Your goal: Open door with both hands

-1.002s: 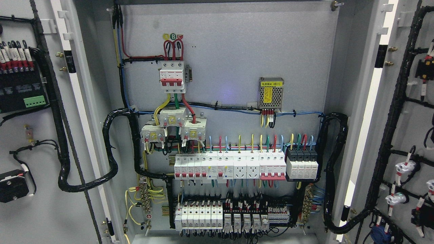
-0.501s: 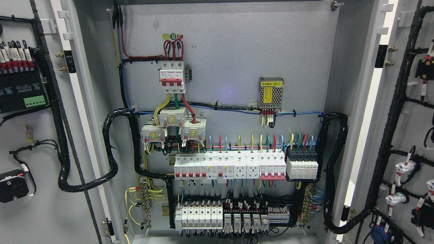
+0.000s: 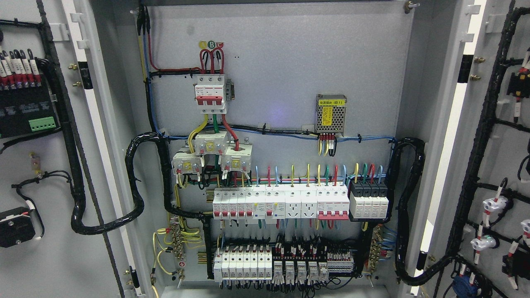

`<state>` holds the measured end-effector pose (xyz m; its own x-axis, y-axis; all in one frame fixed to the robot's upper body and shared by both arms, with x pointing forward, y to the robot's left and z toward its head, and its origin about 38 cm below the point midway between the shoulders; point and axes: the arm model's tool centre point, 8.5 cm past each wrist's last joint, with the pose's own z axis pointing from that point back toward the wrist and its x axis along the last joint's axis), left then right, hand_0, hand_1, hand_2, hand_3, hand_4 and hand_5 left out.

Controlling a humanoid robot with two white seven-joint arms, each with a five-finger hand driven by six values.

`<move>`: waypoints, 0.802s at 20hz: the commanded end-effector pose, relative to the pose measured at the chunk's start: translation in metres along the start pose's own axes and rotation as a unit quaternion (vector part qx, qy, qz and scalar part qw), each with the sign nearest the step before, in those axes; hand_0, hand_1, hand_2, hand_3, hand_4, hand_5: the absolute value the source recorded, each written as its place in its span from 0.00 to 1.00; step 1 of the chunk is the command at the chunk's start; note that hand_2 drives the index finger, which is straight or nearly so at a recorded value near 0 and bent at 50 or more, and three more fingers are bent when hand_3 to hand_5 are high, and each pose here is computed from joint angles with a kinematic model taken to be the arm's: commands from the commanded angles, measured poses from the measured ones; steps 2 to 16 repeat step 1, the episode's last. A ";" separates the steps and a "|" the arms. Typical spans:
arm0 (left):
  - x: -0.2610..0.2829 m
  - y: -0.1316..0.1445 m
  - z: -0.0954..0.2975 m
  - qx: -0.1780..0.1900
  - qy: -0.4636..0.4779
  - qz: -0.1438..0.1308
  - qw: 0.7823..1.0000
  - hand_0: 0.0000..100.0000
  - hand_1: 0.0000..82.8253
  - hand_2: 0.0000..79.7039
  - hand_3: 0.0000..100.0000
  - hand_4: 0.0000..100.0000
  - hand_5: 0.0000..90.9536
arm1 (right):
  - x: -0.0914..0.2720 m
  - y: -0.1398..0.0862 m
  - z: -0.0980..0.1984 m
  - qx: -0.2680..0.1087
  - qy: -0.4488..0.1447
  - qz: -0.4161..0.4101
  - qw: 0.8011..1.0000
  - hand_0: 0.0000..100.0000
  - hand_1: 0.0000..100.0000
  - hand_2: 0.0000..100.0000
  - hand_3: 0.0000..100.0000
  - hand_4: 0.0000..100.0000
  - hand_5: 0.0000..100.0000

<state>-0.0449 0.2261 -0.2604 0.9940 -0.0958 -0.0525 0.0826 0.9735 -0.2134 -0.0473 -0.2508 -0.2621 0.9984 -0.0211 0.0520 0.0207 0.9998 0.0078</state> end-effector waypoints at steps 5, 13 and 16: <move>0.004 0.000 0.000 -0.001 -0.003 -0.016 1.000 0.00 0.00 0.00 0.00 0.03 0.00 | -0.001 0.003 0.000 0.002 0.002 0.001 1.000 0.00 0.00 0.00 0.00 0.00 0.00; 0.004 0.000 0.000 -0.001 -0.003 -0.016 1.000 0.00 0.00 0.00 0.00 0.03 0.00 | -0.001 0.003 0.000 0.002 0.002 0.001 1.000 0.00 0.00 0.00 0.00 0.00 0.00; 0.004 0.000 0.000 -0.001 -0.003 -0.016 1.000 0.00 0.00 0.00 0.00 0.03 0.00 | -0.001 0.003 0.000 0.002 0.002 0.001 1.000 0.00 0.00 0.00 0.00 0.00 0.00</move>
